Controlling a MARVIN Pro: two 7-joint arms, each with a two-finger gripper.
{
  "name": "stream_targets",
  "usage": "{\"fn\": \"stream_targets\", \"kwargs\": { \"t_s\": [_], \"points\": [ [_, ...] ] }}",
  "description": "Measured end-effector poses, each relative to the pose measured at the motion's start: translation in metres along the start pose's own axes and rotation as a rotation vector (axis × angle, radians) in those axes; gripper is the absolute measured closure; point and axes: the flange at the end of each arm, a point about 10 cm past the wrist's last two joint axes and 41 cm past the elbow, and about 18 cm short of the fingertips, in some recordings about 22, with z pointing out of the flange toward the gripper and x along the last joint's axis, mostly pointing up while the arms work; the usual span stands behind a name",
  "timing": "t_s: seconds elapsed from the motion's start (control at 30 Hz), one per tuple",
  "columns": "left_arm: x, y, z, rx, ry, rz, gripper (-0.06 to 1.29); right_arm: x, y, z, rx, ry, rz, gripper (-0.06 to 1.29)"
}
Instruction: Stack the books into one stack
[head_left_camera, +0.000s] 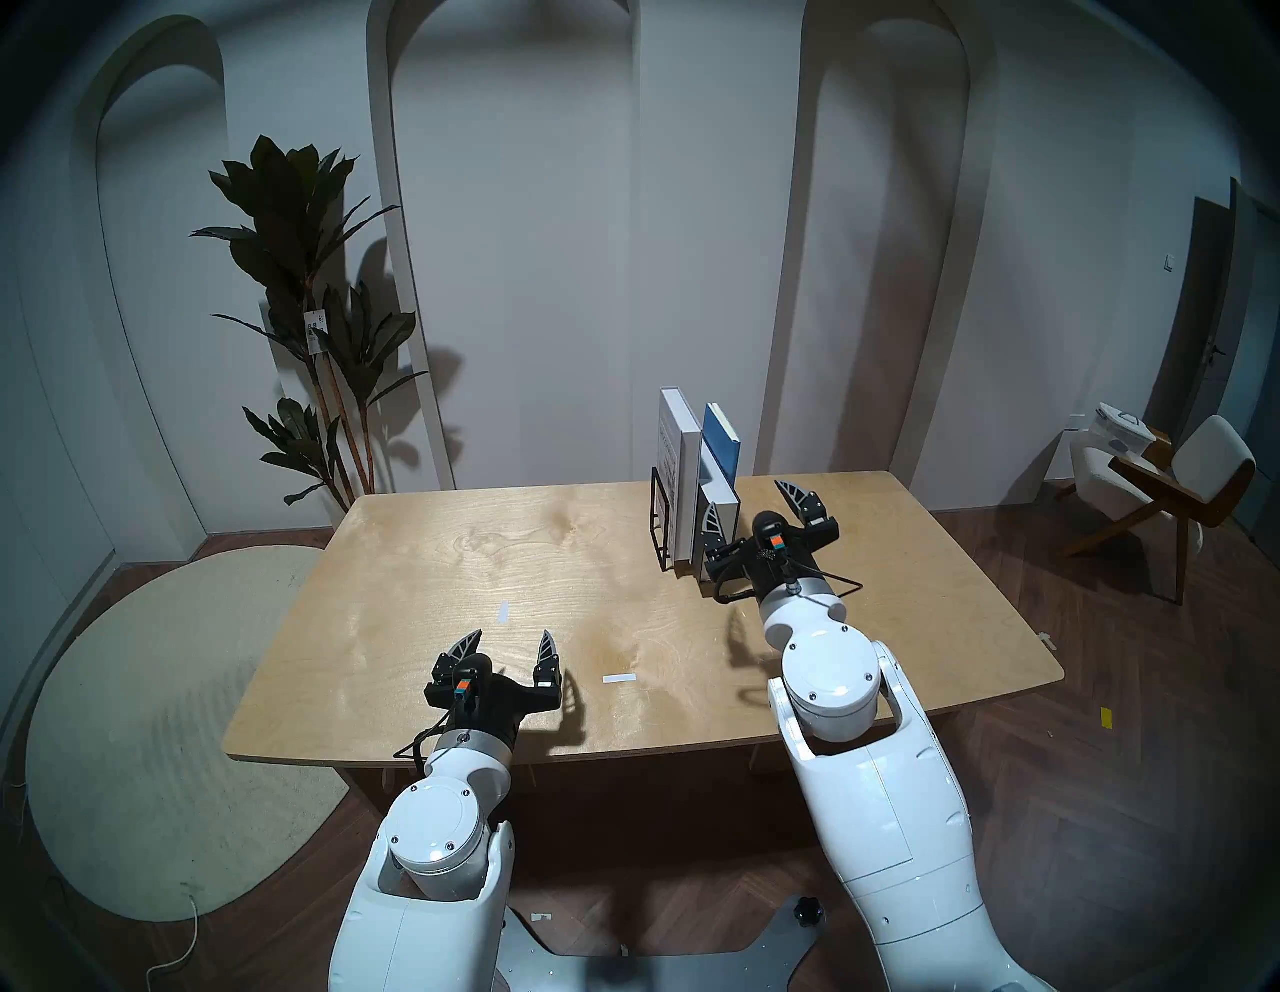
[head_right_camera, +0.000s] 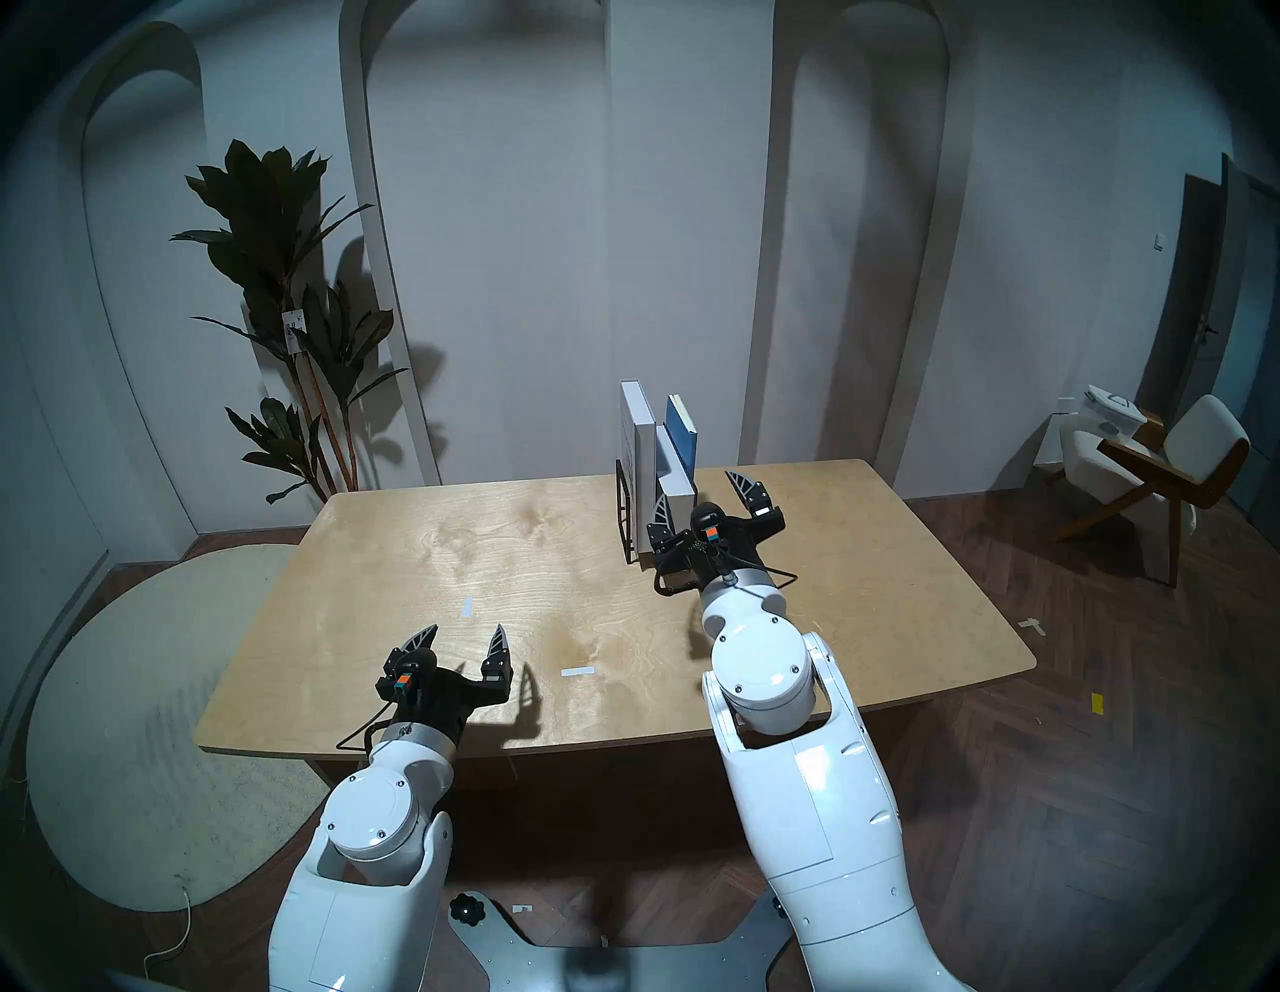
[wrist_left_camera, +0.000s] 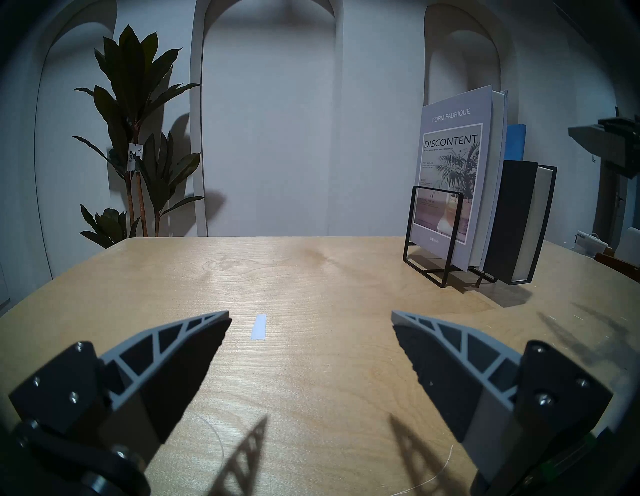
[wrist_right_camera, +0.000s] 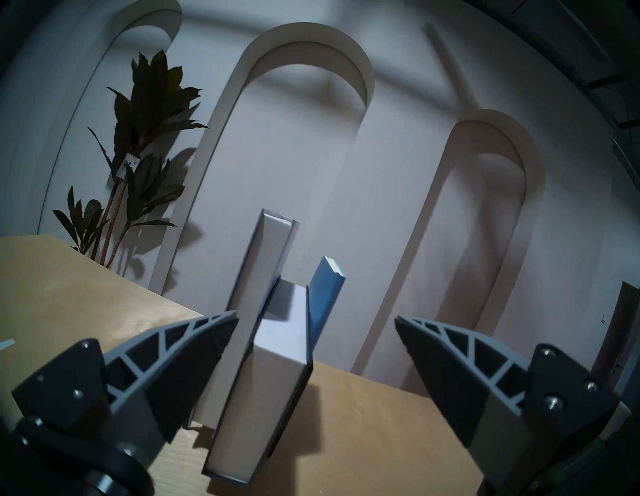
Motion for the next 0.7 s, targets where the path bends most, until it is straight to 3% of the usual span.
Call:
{"fn": "stream_targets", "kwargs": {
  "t_s": [0.13,0.47,0.7],
  "points": [
    [-0.001,0.000,0.000,0.000,-0.001,0.000,0.00,-0.004,-0.005,0.013,0.059,-0.010,0.011,0.00],
    [-0.001,0.000,0.000,-0.001,-0.003,0.002,0.00,-0.009,-0.007,0.040,0.108,-0.026,0.031,0.00],
    [-0.001,0.000,0.000,-0.002,-0.004,0.002,0.00,-0.016,-0.015,0.057,0.157,-0.043,0.009,0.00]
  ]
}}
